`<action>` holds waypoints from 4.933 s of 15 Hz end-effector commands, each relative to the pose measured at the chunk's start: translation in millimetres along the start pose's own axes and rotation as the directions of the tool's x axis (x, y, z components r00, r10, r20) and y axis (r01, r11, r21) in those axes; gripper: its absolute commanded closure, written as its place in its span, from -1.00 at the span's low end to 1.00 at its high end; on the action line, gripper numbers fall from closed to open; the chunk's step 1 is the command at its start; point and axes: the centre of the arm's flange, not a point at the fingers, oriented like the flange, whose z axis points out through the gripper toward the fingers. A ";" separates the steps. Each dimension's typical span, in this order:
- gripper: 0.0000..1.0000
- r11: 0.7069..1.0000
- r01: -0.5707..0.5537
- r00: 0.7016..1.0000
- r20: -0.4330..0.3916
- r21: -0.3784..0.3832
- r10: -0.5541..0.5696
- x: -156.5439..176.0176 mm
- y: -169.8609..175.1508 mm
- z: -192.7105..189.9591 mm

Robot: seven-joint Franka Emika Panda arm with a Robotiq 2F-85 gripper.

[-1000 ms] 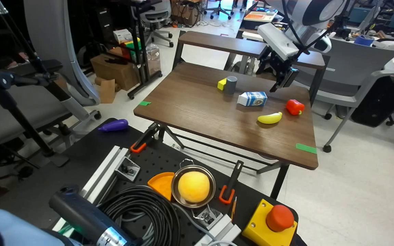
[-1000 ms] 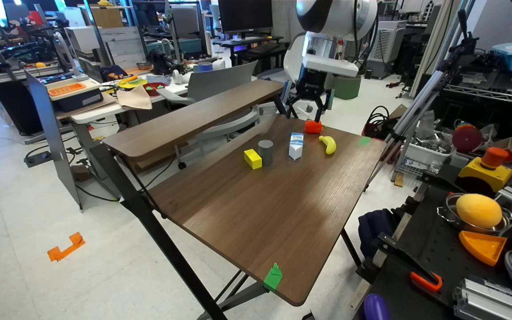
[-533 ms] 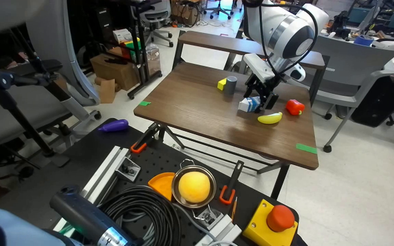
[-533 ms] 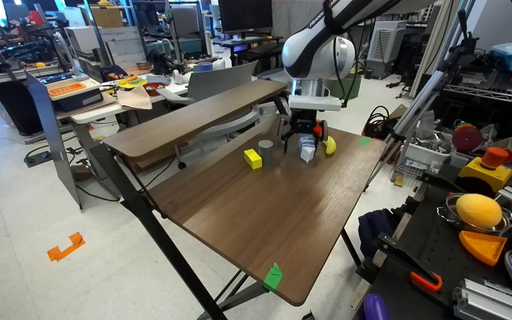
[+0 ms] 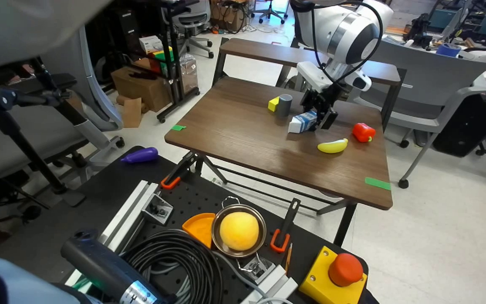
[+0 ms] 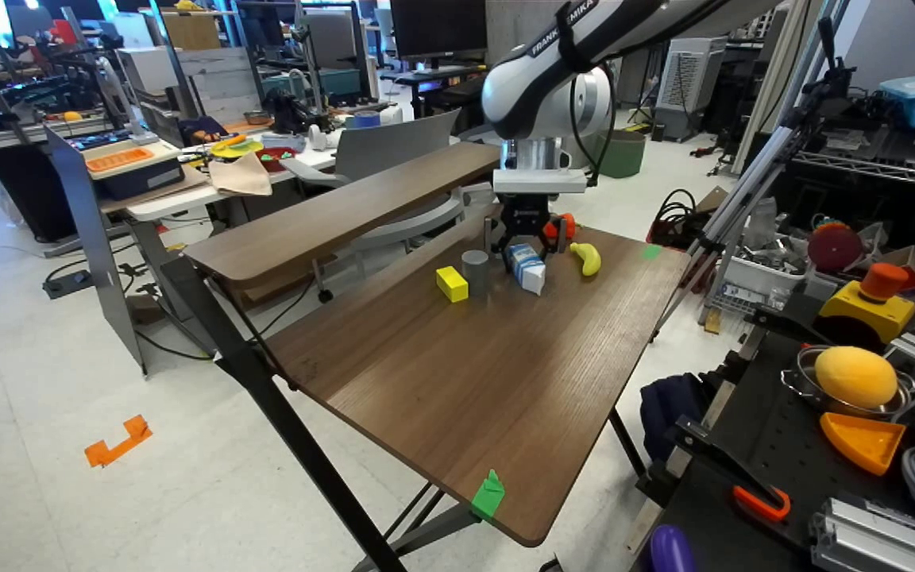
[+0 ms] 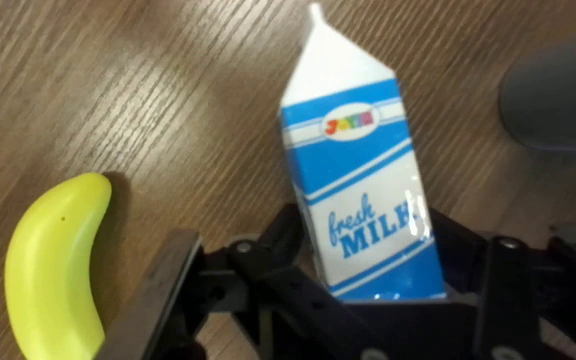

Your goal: Move the milk carton to the left

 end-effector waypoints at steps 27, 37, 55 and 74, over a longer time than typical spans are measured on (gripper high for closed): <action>0.52 0.905 0.406 0.914 0.066 -0.128 -0.400 -76.3 4.9 -39.7; 0.52 0.826 0.522 0.853 0.111 -0.211 -0.511 -145.8 -37.5 -20.2; 0.52 0.761 0.573 0.815 0.108 -0.306 -0.570 -179.3 -87.7 20.8; -1.00 0.780 0.541 0.834 0.083 -0.315 -0.546 -166.4 -88.1 28.0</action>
